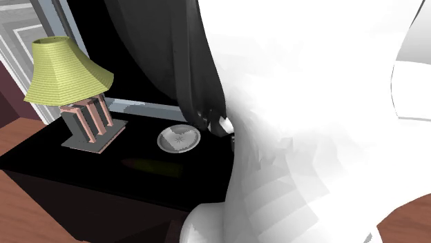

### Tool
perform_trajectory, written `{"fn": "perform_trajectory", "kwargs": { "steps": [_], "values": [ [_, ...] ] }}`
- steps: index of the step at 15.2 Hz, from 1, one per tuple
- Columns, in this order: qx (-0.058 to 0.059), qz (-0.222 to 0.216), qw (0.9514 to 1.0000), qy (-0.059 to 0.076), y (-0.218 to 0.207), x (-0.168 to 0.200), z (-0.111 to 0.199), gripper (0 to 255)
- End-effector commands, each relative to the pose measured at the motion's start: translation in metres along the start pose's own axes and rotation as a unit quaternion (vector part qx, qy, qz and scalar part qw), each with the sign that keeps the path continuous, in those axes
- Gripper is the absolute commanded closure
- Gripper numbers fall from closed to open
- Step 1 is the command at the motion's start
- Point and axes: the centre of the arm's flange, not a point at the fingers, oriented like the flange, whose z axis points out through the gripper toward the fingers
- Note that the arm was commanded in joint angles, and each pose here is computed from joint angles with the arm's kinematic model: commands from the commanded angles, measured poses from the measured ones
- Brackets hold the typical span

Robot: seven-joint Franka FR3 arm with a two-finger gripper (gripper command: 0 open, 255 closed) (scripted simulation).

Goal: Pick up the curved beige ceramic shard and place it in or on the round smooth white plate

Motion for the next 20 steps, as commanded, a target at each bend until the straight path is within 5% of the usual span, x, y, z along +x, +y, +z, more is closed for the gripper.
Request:
{"fn": "perform_trajectory", "kwargs": {
  "steps": [1,7,8,20],
  "values": [
    [0.000,0.000,1.0000,0.000,0.001,0.000,0.004,0],
    [0.000,0.000,1.0000,0.000,0.001,0.000,0.004,0],
    [0.000,0.000,1.0000,0.000,0.001,0.000,0.004,255],
    [0.000,0.000,1.0000,0.000,0.004,0.000,-0.011,255]
  ]
}}
